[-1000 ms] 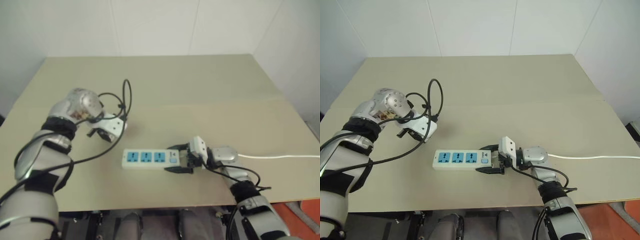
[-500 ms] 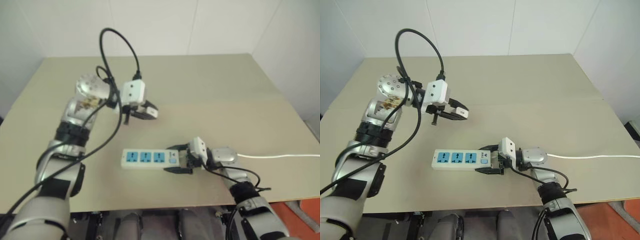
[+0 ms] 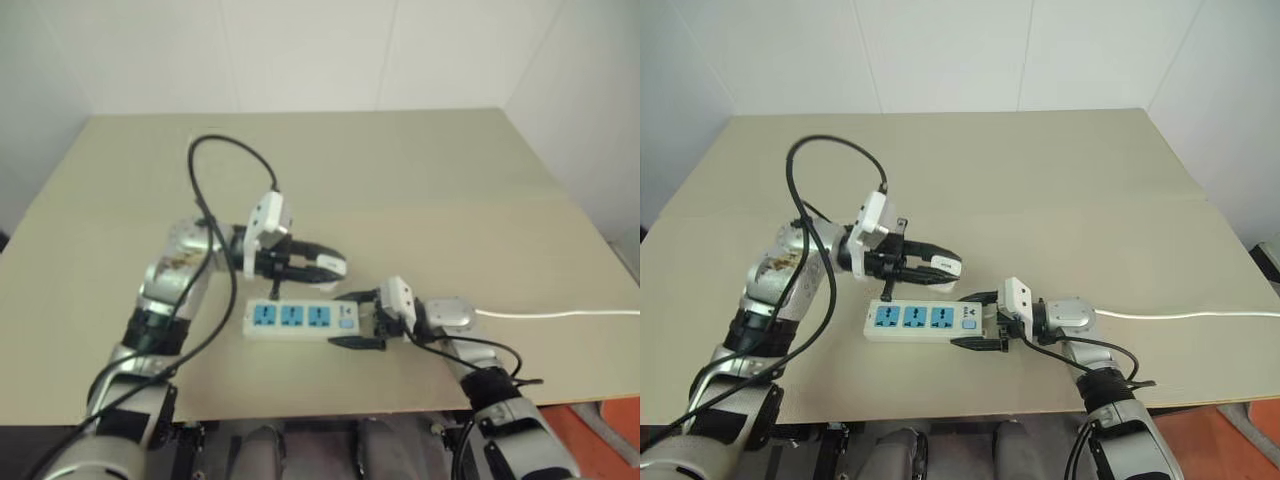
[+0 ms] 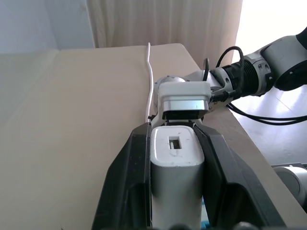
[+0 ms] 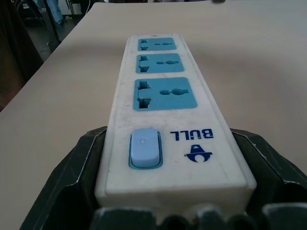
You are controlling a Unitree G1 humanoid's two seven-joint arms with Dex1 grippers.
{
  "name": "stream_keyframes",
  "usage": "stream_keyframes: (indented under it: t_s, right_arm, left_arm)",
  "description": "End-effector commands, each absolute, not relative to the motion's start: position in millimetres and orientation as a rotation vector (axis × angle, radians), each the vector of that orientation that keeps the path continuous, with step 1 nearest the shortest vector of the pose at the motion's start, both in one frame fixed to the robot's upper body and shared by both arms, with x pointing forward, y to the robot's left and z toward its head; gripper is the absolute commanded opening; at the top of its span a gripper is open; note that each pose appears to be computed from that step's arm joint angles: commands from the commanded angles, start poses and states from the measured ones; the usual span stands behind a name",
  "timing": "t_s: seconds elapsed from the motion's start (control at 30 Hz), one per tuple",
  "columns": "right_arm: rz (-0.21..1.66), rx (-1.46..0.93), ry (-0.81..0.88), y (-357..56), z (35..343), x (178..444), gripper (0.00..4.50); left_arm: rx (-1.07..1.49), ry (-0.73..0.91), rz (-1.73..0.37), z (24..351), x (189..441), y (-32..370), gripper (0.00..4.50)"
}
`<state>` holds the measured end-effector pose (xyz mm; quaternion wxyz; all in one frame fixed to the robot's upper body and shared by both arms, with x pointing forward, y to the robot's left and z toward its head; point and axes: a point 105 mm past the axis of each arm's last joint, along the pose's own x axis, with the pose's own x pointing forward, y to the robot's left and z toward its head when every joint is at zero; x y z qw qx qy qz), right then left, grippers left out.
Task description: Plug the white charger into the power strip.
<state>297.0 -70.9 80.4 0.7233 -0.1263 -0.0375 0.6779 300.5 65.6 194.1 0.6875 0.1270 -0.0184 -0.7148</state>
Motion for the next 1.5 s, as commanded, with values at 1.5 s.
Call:
stream_keyframes:
  t_s: [1.5]
  right_arm:
    - [1.505, -0.26, -0.043, -70, 73, 293, 3.4]
  left_arm:
    - [0.091, -0.105, -1.592, 128, 284, 71, 1.02]
